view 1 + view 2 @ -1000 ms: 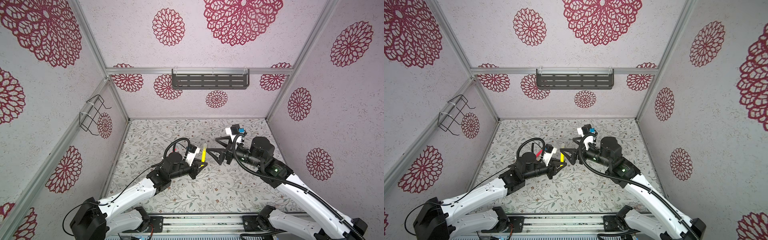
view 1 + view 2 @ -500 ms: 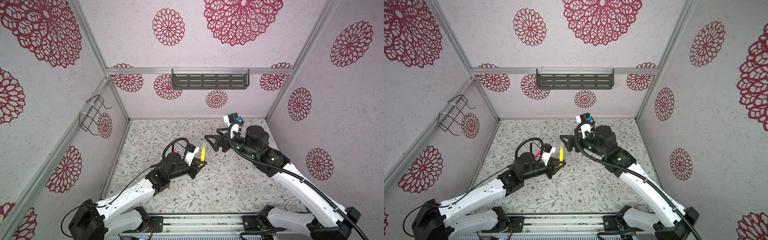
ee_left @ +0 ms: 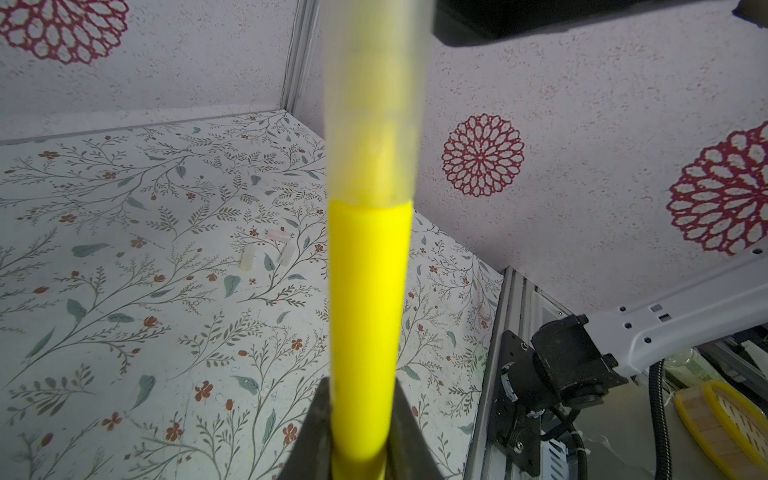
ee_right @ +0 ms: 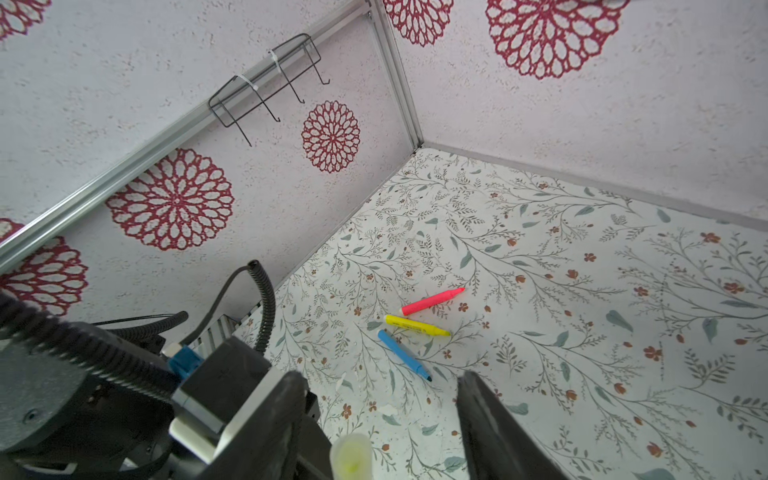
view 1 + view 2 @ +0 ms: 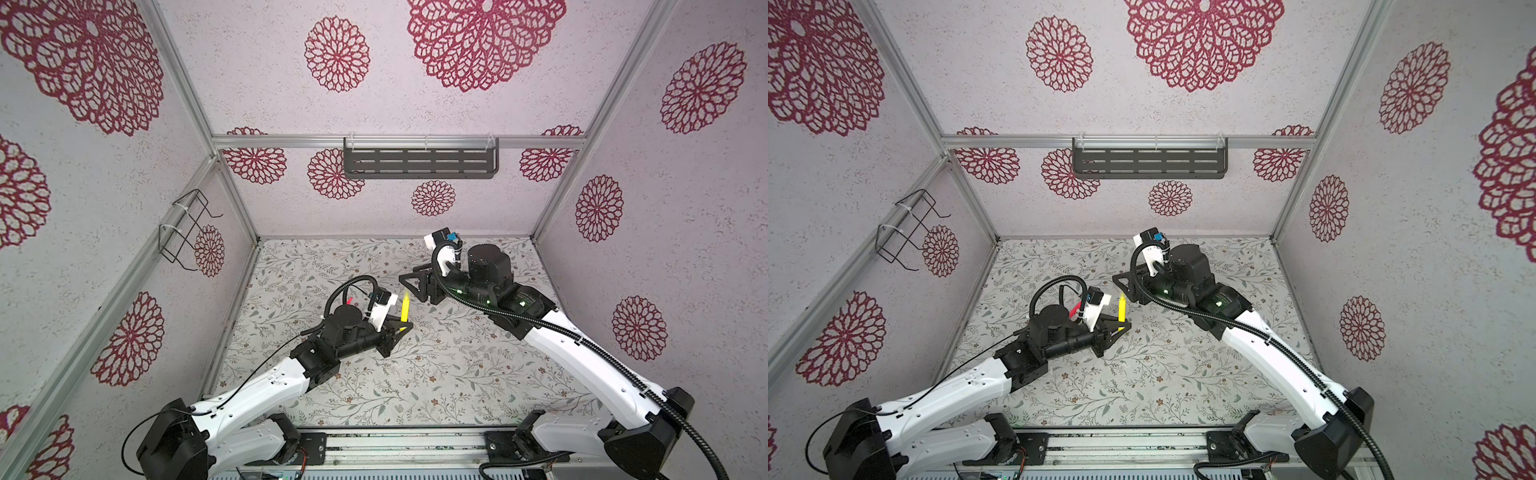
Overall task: Insert the pens into the pen caps
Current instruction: 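Press the cap down onto the highlighter held upright by the left gripper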
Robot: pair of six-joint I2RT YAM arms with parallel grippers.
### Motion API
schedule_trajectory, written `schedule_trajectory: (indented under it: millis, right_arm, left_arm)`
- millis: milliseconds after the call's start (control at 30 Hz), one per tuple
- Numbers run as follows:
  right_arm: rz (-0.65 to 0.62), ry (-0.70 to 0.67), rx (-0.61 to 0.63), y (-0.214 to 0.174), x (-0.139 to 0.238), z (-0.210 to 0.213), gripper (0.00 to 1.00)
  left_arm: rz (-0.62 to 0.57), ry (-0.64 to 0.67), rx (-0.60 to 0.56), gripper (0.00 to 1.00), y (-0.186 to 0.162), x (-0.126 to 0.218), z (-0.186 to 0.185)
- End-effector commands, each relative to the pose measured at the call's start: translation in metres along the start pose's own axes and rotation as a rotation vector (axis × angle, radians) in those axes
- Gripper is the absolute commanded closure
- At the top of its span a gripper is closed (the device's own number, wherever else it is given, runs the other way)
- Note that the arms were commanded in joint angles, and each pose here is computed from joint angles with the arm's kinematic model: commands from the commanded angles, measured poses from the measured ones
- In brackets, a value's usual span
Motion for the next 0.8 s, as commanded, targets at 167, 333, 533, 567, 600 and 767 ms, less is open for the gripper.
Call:
schedule_trajectory:
  millis: [167, 333, 533, 567, 600, 767]
  right_arm:
    - [-0.006, 0.024, 0.055, 0.006, 0.001, 0.013, 0.5]
    - [0.011, 0.02, 0.071, 0.002, -0.003, 0.014, 0.56]
    - [0.025, 0.024, 0.086, -0.002, -0.007, 0.016, 0.66]
    - [0.023, 0.024, 0.087, -0.002, -0.007, 0.016, 0.67]
    - [0.024, 0.024, 0.09, -0.004, -0.007, 0.016, 0.69]
    - [0.022, 0.031, 0.097, -0.006, -0.007, 0.017, 0.79]
  left_arm:
    - [-0.029, -0.015, -0.03, 1.0, 0.015, -0.003, -0.006]
    - [-0.023, -0.014, -0.031, 1.0, 0.013, -0.003, -0.006]
    - [-0.02, -0.011, -0.03, 1.0, 0.012, -0.003, -0.005]
    - [-0.02, -0.011, -0.029, 1.0, 0.012, -0.003, -0.005]
    - [-0.019, -0.014, -0.029, 1.0, 0.012, -0.003, -0.005]
    - [-0.016, -0.014, -0.029, 1.0, 0.011, -0.003, -0.005]
Point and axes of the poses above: each gripper's point midway between its finger pads, its own x axis back along the fingers, its own z axis along the line the jaws close on, y = z × x, the point moved 5 cm from there along x, back along the fingers, and after that the axes turned 9 degrees about -x, right-handed, at the moved point
